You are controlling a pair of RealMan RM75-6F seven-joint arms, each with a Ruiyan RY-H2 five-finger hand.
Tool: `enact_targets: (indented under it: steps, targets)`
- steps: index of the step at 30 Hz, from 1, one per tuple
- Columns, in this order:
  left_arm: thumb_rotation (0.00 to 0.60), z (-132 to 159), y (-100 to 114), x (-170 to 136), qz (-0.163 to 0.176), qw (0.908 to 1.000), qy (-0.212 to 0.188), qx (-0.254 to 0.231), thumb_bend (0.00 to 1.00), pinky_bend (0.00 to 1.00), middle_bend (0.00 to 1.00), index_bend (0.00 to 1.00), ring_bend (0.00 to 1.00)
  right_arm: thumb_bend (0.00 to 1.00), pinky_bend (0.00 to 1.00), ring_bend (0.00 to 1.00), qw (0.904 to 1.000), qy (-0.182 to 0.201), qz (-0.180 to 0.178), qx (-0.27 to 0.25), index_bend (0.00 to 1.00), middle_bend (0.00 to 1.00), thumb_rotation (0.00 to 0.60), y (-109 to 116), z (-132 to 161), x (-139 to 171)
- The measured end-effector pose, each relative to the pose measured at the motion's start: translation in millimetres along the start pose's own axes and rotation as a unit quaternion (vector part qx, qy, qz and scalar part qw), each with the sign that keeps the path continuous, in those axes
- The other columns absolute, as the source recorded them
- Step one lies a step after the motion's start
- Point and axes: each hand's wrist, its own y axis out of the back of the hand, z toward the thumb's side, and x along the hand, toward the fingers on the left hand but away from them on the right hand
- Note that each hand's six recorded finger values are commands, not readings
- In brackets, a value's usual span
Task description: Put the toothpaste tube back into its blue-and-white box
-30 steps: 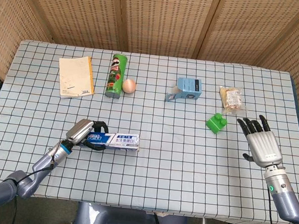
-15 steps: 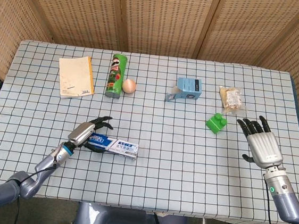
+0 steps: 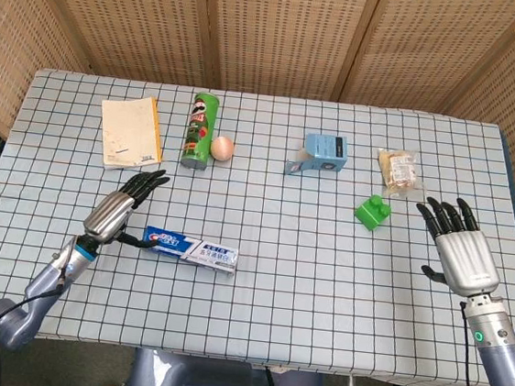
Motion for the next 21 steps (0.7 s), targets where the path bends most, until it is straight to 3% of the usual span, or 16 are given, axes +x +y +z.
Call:
enact_targets:
  steps: [4, 8, 13, 16, 21]
  targets:
    - [0.6, 1.6, 24.3, -29.2, 0.033, 0.9957, 0.044, 0.074, 0.0, 0.0, 0.0, 0.0, 0.0, 0.0, 0.0, 0.0, 0.9996, -0.01, -0.022, 0.017, 0.0, 0.0, 0.6, 0.6, -3.7, 20.1]
    - [0.6, 2.9, 47.3, -68.0, 0.073, 0.9813, 0.118, 0.134, 0.0, 0.0, 0.0, 0.0, 0.0, 0.0, 0.0, 0.0, 0.9992, -0.023, -0.025, 0.022, 0.0, 0.0, 0.6, -4.7, -4.5, 38.6]
    - [0.6, -12.8, 73.6, -143.0, 0.113, 0.9421, 0.264, 0.173, 0.0, 0.0, 0.0, 0.0, 0.0, 0.0, 0.0, 0.0, 0.9986, -0.038, -0.021, 0.03, 0.0, 0.0, 0.6, -17.3, -8.6, 56.3]
    - [0.6, -19.6, 78.0, -172.3, 0.11, 0.926, 0.311, 0.184, 0.0, 0.0, 0.0, 0.0, 0.0, 0.0, 0.0, 0.0, 0.9987, -0.045, -0.016, 0.016, 0.0, 0.0, 0.6, -22.5, -11.6, 62.0]
    - [0.6, -18.2, 77.0, -175.0, 0.1, 0.9279, 0.304, 0.191, 0.0, 0.0, 0.0, 0.0, 0.0, 0.0, 0.0, 0.0, 0.9984, -0.055, -0.011, -0.004, 0.0, 0.0, 0.6, -28.0, -17.5, 72.4]
